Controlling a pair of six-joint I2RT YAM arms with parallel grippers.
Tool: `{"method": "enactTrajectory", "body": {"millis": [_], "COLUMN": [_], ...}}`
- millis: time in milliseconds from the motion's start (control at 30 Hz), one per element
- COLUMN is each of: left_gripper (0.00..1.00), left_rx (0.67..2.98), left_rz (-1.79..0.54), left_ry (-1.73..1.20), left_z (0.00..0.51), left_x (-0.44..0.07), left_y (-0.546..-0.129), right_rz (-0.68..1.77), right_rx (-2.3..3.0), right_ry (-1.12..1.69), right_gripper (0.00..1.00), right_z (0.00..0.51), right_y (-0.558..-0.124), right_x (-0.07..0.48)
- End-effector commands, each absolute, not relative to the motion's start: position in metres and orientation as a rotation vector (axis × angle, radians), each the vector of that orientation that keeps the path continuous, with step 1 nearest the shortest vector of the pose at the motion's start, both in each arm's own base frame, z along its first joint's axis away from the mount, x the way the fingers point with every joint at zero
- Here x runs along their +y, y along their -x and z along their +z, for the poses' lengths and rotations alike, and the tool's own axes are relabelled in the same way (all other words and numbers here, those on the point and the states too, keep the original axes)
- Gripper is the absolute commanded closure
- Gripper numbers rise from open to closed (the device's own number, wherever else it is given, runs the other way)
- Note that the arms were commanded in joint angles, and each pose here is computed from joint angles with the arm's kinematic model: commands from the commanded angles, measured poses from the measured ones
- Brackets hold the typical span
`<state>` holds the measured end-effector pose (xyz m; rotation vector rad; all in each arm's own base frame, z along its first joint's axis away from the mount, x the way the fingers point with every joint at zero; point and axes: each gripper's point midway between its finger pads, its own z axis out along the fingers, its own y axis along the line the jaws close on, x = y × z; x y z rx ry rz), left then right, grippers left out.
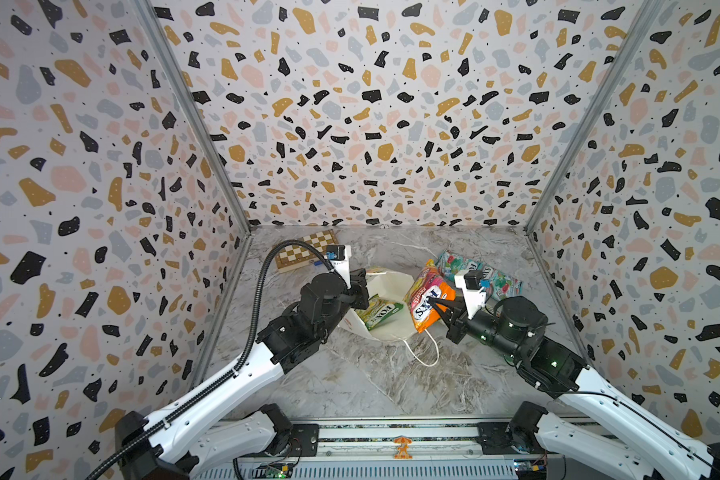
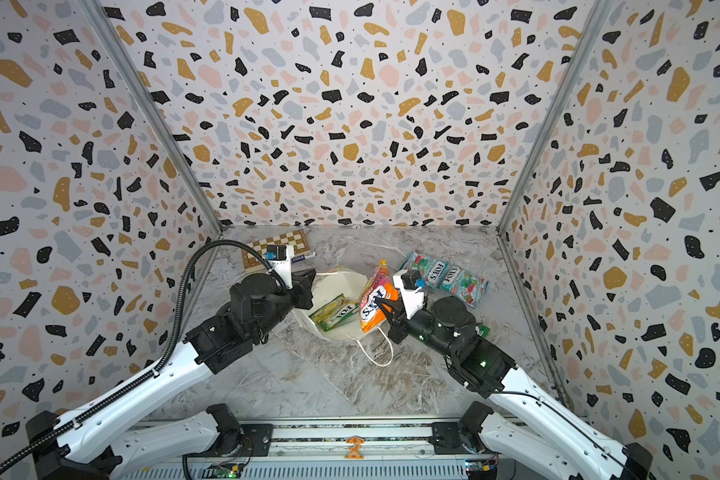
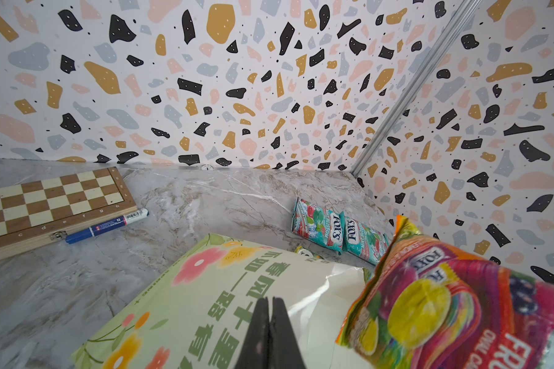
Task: Take the snacks out of the paper bag
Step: 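Pull the orange Fruits packet up out of the bag with the right gripper, then lower the orange packet onto the table near the bag and open the right gripper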
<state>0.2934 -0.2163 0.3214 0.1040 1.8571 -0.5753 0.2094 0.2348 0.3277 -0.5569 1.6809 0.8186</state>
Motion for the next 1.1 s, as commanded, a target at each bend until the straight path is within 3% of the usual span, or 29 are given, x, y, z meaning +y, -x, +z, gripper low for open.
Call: {"method": "enactTrajectory", "body": {"millis": [0, 333, 500, 767, 1067], "left_gripper": [1.0, 1.0, 1.0, 1.0, 1.0], "left_rx": [1.849, 1.841, 1.837, 1.833, 1.828], "left_rz": [-0.55, -0.556, -0.564, -0.575, -0.581], "left_ry": [-0.089, -0.091, -0.093, -0.088, -0.082], "left_z": [0.32, 0.323, 0.324, 0.323, 0.325], "left_x": [-0.21, -0.211, -0.211, -0.211, -0.211], "left_y": [-0.293, -0.293, -0.292, -0.291, -0.291], "right_rz": [0.696, 0.354, 0.318, 0.502, 0.876], "right_rx": [1.597, 1.758, 1.857, 2.024, 2.05], "right_ry": [0.424, 0.255, 0.267, 0.371, 0.5], "right_gripper": [1.0, 1.0, 1.0, 1.0, 1.0], "right_z": [0.367, 0.338, 0.313, 0.257, 0.22], "right_y": [-0.217, -0.242, -0.247, -0.243, -0.216], "right_x": [0.203, 0.15, 0.142, 0.151, 0.193]}}
